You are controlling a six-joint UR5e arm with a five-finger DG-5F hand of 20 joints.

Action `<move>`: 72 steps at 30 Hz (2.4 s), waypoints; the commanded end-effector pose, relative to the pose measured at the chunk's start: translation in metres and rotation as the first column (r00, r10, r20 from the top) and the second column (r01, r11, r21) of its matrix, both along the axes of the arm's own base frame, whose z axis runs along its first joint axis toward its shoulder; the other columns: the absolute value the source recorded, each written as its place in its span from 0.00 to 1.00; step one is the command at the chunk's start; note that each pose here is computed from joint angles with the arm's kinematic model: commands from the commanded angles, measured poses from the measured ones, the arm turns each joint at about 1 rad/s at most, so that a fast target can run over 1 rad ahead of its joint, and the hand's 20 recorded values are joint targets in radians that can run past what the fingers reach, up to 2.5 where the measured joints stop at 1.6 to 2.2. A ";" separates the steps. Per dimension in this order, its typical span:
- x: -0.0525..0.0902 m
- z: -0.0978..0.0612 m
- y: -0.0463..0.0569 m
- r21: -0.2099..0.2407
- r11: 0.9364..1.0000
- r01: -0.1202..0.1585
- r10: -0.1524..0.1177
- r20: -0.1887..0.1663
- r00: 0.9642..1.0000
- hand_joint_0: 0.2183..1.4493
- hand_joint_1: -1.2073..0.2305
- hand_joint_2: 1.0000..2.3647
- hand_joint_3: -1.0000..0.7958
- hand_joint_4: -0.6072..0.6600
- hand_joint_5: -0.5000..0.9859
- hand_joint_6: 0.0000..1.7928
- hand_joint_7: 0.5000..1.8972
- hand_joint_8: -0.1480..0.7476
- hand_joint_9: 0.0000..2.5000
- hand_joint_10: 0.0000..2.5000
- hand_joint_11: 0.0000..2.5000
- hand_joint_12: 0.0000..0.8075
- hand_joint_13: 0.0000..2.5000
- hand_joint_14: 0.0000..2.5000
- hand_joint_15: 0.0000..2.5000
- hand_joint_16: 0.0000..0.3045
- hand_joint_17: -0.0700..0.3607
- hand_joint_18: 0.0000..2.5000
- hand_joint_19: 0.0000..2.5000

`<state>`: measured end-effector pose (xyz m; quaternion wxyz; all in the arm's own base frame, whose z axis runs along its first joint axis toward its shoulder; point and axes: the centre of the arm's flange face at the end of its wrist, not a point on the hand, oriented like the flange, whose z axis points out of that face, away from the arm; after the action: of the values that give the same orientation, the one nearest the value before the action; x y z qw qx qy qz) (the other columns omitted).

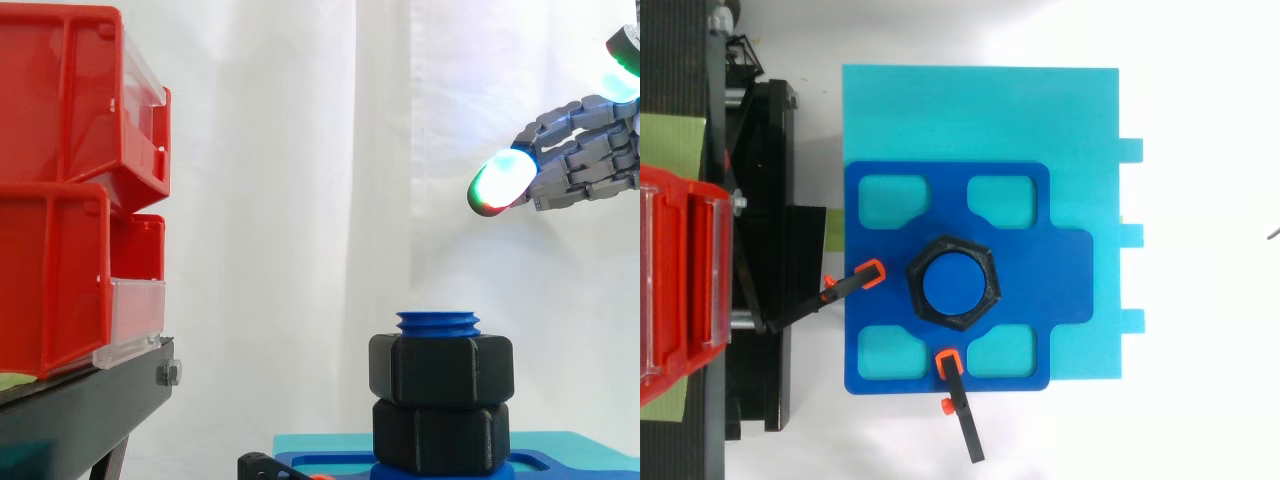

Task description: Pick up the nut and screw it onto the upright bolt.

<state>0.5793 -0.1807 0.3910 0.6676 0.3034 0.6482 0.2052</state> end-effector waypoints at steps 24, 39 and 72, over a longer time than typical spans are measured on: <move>0.000 0.000 0.000 0.000 1.000 0.000 0.000 0.000 1.000 0.22 0.58 0.00 0.28 0.72 0.16 0.28 0.10 0.49 0.00 0.00 0.00 0.50 0.00 0.00 0.00 0.19 0.47 0.00 0.00; 0.000 0.000 0.001 0.000 1.000 -0.001 0.001 0.000 1.000 0.23 0.56 0.00 0.28 0.73 0.16 0.28 0.14 0.48 0.00 0.00 0.00 0.50 0.00 0.00 0.00 0.19 0.46 0.00 0.00; 0.001 0.000 0.002 0.000 1.000 -0.003 0.003 0.000 1.000 0.24 0.54 0.00 0.28 0.74 0.18 0.28 0.12 0.48 0.02 0.00 0.00 0.47 0.00 0.00 0.00 0.18 0.44 0.00 0.00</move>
<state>0.5799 -0.1789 0.3910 0.6672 0.3024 0.6487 0.2063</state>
